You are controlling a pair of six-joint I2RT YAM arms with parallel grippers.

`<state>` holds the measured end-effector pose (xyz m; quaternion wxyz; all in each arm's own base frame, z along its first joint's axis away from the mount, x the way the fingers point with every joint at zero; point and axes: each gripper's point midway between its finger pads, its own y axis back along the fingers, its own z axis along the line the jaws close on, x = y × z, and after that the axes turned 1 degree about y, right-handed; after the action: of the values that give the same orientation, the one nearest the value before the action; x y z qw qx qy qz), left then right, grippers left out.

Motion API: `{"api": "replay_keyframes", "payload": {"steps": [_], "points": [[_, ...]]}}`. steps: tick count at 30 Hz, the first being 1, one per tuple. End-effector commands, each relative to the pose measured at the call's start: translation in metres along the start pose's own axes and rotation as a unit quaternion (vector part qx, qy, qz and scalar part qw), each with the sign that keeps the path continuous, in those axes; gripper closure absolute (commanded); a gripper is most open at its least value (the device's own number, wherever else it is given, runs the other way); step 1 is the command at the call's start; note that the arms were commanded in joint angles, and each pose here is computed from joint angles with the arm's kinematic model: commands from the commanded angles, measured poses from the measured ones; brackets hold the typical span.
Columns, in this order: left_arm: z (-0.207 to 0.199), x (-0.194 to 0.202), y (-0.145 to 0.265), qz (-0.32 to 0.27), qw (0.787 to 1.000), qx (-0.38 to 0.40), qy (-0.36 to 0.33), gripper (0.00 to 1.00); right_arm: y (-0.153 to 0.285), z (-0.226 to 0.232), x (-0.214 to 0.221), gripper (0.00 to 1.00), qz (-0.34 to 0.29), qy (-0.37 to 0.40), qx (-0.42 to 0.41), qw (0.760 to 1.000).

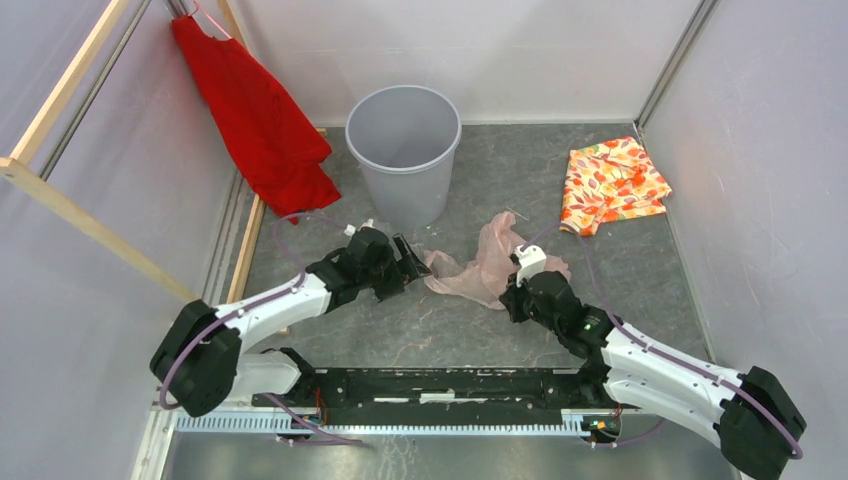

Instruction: Put the trash bags into the trash bin

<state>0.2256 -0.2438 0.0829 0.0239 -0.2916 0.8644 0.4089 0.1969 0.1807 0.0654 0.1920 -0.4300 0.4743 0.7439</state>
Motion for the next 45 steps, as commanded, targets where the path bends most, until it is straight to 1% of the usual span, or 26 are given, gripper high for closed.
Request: {"api": "replay_keyframes", "payload": {"steps": [1, 3, 5, 8, 14, 18, 21, 23, 24, 25, 27, 28, 29, 30, 32, 34, 36, 38, 42, 45], "points": [[-0.030, -0.024, -0.009, -0.029, 0.998, 0.025, -0.055, 0.10, 0.002, 0.000, 0.009, 1.00, 0.010, -0.012, 0.003, 1.000], [-0.025, -0.026, -0.017, -0.024, 0.996, 0.011, -0.088, 0.11, 0.003, -0.002, 0.017, 1.00, 0.022, -0.018, 0.009, 1.000], [-0.030, -0.026, -0.024, -0.015, 0.993, 0.013, -0.117, 0.13, 0.004, -0.005, 0.023, 1.00, 0.028, -0.024, 0.015, 0.999], [-0.030, -0.020, -0.034, 0.016, 0.988, 0.010, -0.155, 0.17, 0.005, -0.010, 0.032, 1.00, 0.039, -0.031, 0.026, 0.998], [-0.024, -0.007, -0.043, 0.054, 0.981, 0.012, -0.187, 0.24, 0.007, -0.014, 0.037, 1.00, 0.047, -0.030, 0.037, 0.998], [-0.021, 0.005, -0.052, 0.090, 0.977, 0.016, -0.194, 0.33, 0.008, -0.018, 0.038, 1.00, 0.051, -0.028, 0.046, 0.997], [-0.020, 0.013, -0.055, 0.104, 0.975, 0.016, -0.197, 0.42, 0.009, -0.020, 0.037, 1.00, 0.053, -0.025, 0.054, 0.997], [-0.020, 0.016, -0.055, 0.109, 0.974, 0.020, -0.196, 0.55, 0.010, -0.021, 0.034, 0.99, 0.052, -0.023, 0.057, 0.997], [-0.020, 0.017, -0.054, 0.111, 0.974, 0.021, -0.195, 0.68, 0.010, -0.021, 0.031, 0.96, 0.050, -0.022, 0.059, 0.997], [-0.022, 0.016, -0.052, 0.109, 0.975, 0.022, -0.194, 0.78, 0.011, -0.021, 0.029, 0.93, 0.051, -0.019, 0.060, 0.997], [-0.025, 0.009, -0.046, 0.093, 0.976, 0.017, -0.197, 0.93, 0.013, -0.019, 0.019, 0.82, 0.048, -0.013, 0.062, 0.997], [-0.026, 0.003, -0.042, 0.077, 0.977, 0.013, -0.199, 0.97, 0.015, -0.018, 0.012, 0.75, 0.044, -0.009, 0.061, 0.997], [-0.028, -0.004, -0.037, 0.059, 0.978, 0.007, -0.202, 0.98, 0.017, -0.017, 0.006, 0.69, 0.041, -0.005, 0.063, 0.997], [-0.029, -0.012, -0.031, 0.038, 0.978, 0.002, -0.204, 0.98, 0.019, -0.016, -0.003, 0.60, 0.035, 0.000, 0.063, 0.997], [-0.034, -0.030, -0.014, -0.008, 0.977, -0.005, -0.211, 0.98, 0.025, -0.014, -0.020, 0.49, 0.023, 0.006, 0.064, 0.998], [-0.036, -0.049, 0.001, -0.056, 0.975, -0.018, -0.216, 0.98, 0.033, -0.012, -0.040, 0.40, 0.009, 0.012, 0.068, 0.998], [-0.038, -0.060, 0.013, -0.085, 0.971, -0.022, -0.224, 0.98, 0.040, -0.010, -0.057, 0.33, -0.004, 0.016, 0.067, 0.998], [-0.039, -0.065, 0.022, -0.099, 0.968, -0.026, -0.231, 0.98, 0.048, -0.009, -0.070, 0.28, -0.011, 0.020, 0.068, 0.997], [-0.037, -0.071, 0.034, -0.117, 0.963, -0.032, -0.240, 0.98, 0.065, -0.004, -0.096, 0.18, -0.031, 0.017, 0.065, 0.997], [-0.034, -0.072, 0.039, -0.120, 0.961, -0.037, -0.246, 0.98, 0.077, -0.009, -0.112, 0.11, -0.047, 0.012, 0.082, 0.995]]}}
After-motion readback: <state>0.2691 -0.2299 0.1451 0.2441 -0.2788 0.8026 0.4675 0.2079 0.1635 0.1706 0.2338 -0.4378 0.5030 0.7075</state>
